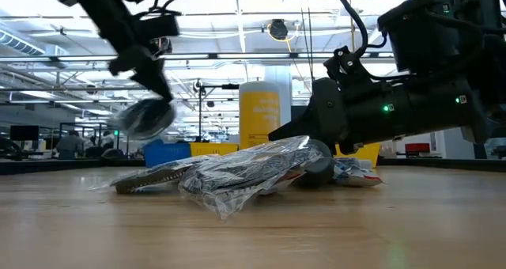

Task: Pick & Place Travel size toiletries
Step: Put the black hairbrush into the left blue bin

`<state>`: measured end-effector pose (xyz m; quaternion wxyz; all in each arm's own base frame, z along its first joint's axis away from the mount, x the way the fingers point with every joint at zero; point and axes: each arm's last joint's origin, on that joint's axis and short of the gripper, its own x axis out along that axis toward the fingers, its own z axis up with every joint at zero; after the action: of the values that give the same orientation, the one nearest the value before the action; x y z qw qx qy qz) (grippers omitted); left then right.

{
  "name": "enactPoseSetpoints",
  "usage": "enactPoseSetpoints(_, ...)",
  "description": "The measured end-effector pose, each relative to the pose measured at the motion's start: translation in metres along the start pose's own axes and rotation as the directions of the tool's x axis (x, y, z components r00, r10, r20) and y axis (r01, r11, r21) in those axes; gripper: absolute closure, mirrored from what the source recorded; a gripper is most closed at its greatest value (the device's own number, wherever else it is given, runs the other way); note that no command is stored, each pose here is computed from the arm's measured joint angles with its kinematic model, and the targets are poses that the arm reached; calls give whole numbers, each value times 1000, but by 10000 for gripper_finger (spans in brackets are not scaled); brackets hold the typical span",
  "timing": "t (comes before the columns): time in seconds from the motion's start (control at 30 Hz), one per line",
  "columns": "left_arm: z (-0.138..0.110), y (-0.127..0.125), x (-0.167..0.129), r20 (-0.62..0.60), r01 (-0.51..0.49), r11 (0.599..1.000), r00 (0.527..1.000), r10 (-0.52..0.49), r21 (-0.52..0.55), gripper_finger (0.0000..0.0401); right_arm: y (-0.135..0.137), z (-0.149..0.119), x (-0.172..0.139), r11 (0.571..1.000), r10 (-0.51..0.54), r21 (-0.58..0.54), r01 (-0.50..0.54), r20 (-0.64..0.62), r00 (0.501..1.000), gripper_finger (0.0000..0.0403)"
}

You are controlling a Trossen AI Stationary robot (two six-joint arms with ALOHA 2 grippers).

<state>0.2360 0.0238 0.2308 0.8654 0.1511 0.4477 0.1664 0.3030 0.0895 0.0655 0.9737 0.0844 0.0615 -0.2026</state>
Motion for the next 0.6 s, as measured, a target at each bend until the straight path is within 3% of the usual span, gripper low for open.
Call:
enactPoseSetpoints(0.1,5,23,6,26,-181,965,983,179,192,395,0,0,0,1000,0,3,0,0,1000,273)
enactPoseSetpoints(0.2,8,51,15,34,-344,903,937,347,258,399,0,0,0,1000,0,4,0,0,1000,273)
enactPoseSetpoints(0.3,6,81,25,30,-440,874,895,444,207,398,0,0,0,1000,0,3,0,-1,1000,273)
enactPoseSetpoints(0.6,-23,154,72,69,-484,872,875,480,68,400,0,0,0,1000,3,3,-3,-2,1000,273)
